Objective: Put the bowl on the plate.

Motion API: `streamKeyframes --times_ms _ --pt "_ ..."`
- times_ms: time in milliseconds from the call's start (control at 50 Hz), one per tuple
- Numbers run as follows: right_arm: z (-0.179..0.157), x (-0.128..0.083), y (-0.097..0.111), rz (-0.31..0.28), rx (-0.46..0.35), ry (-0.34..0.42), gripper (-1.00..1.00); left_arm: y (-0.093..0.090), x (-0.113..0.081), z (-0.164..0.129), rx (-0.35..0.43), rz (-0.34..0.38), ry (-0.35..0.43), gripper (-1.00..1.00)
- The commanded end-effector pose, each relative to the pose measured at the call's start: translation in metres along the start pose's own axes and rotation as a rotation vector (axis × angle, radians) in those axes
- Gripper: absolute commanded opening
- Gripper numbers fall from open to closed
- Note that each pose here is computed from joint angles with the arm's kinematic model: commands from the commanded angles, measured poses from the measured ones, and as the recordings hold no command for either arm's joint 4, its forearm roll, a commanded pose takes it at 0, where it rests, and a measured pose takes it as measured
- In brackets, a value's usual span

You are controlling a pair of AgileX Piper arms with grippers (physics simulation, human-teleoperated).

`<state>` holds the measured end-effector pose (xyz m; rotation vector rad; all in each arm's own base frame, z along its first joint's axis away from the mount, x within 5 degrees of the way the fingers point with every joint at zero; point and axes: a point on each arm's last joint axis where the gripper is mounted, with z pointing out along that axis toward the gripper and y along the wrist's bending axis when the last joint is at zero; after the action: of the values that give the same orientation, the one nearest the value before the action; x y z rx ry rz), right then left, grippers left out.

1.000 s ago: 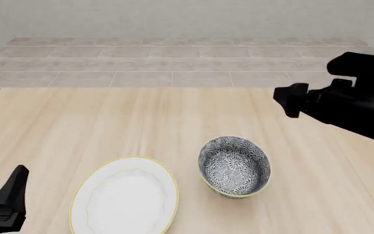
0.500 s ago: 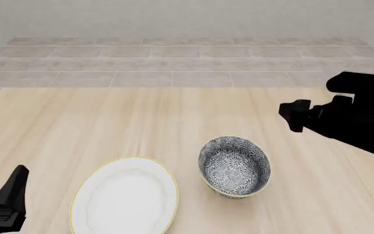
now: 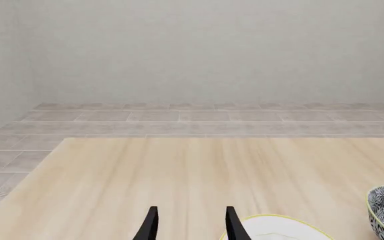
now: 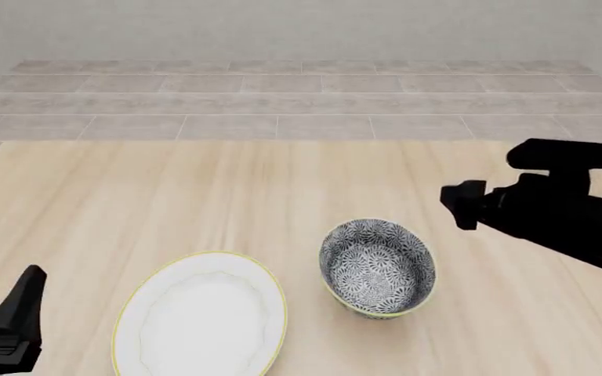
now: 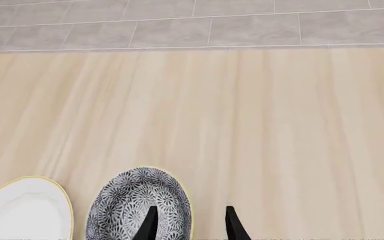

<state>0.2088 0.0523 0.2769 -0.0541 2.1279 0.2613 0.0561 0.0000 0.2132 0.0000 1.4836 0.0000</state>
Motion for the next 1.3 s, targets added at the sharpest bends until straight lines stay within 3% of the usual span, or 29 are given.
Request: streamKeyframes --times_ms 20,620,1300 --pt "0.008 0.007 0.0 0.006 -0.002 0.024 1.0 0.0 0.0 0.0 0.0 0.0 0.0 1.0" --pt "0.027 0.037 -0.006 0.004 0.017 0.106 1.0 0.0 0.0 0.0 0.0 0.0 0.0 1.0" --pt "0.041 0.048 0.005 -0.011 -0.021 0.141 1.0 0.0 0.0 0.0 0.0 0.0 0.0 1.0"
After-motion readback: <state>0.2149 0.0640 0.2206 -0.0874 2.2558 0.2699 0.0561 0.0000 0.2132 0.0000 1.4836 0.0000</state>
